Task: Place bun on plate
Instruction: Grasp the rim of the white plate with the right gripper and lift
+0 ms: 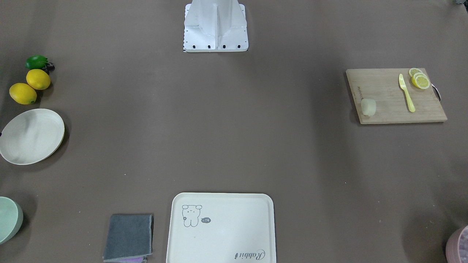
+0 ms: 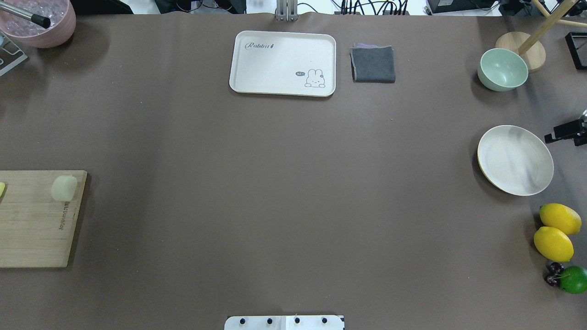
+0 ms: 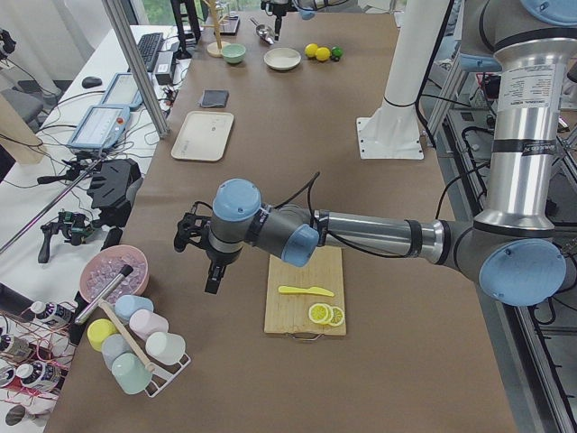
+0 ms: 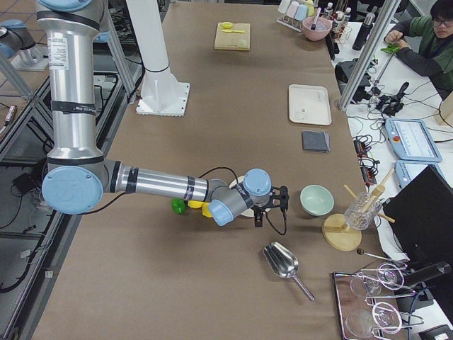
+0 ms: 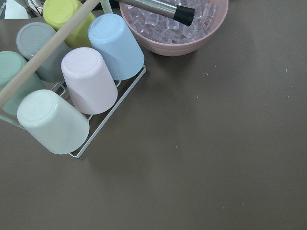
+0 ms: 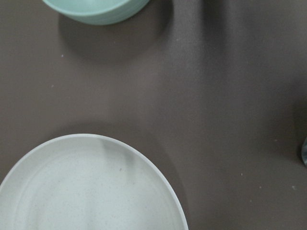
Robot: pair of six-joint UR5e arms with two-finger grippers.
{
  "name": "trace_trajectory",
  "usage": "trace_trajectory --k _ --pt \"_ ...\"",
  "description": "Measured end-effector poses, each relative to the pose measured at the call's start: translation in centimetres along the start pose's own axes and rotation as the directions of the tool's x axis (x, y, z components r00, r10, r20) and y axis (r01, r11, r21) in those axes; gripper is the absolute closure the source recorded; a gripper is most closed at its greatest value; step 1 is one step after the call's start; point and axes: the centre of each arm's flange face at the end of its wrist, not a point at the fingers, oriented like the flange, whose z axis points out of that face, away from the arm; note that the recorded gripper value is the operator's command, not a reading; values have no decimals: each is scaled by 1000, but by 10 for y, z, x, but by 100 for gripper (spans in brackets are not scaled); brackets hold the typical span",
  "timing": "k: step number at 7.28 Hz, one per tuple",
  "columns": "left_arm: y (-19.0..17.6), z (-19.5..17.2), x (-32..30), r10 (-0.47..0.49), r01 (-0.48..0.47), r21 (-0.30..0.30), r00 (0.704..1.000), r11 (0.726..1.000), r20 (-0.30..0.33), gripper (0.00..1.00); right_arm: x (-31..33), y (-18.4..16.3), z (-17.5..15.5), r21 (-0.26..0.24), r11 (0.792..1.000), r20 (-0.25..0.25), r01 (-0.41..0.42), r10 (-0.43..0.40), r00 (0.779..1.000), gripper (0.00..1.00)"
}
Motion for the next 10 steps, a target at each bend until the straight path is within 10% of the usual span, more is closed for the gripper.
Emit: trace_trajectory --k 3,5,10 --pt "0 1 -1 -1 1 -2 1000 1000 1 2 -7 14 28 -45 999 -20 24 -25 999 6" --pt "0 2 -2 -1 1 -3 1000 1000 1 2 -5 20 36 -53 998 -26 37 -39 999 92" --pt "0 2 -2 -2 2 -4 1000 1000 0 2 9 33 37 -17 998 -25 67 -67 997 100"
